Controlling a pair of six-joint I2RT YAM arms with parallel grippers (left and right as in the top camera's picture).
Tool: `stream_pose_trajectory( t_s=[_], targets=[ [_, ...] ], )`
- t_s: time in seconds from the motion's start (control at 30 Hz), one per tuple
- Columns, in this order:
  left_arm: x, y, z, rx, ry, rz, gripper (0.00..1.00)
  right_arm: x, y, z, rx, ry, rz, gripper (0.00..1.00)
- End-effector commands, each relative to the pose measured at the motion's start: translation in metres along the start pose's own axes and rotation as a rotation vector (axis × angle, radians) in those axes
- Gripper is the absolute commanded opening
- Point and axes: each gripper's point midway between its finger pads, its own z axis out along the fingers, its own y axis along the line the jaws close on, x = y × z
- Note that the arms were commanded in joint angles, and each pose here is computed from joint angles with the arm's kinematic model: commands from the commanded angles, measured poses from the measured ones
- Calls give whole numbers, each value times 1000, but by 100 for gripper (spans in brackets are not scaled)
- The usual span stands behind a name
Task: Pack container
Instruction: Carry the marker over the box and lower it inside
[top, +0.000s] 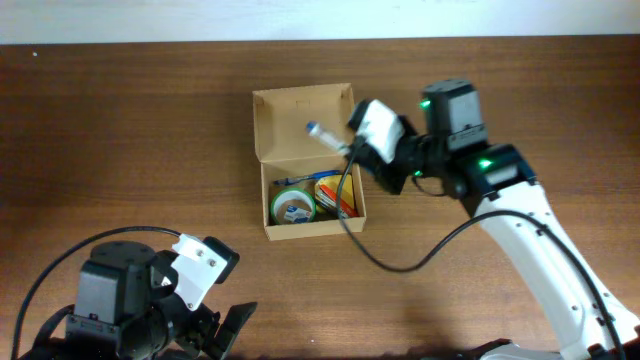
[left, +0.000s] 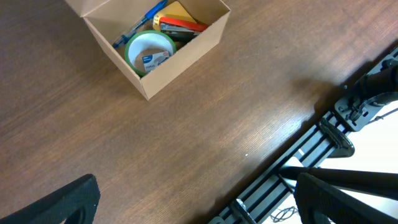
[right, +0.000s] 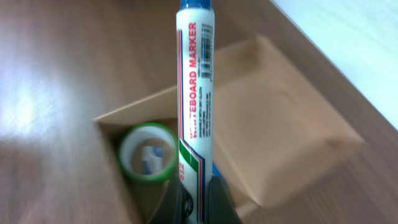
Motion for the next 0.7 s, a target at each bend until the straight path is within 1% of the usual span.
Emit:
stream_pose_trajectory(
  t_s=[0.0, 0.23, 0.53, 0.67],
  targets=[
    [-3, -3, -3, 15, -15, -6, 100, -4, 18, 17, -67, 15, -165, 4],
    [-3, -3, -3, 15, -14, -6, 100, 26, 44, 59, -188, 124, -293, 4],
    [-3, -3, -3, 15, -14, -6, 100, 86, 34, 101, -198, 334, -278, 4],
    [-3, -3, -3, 14, -15, -6, 100, 104, 32, 112, -207, 385, -263, 4]
  ],
)
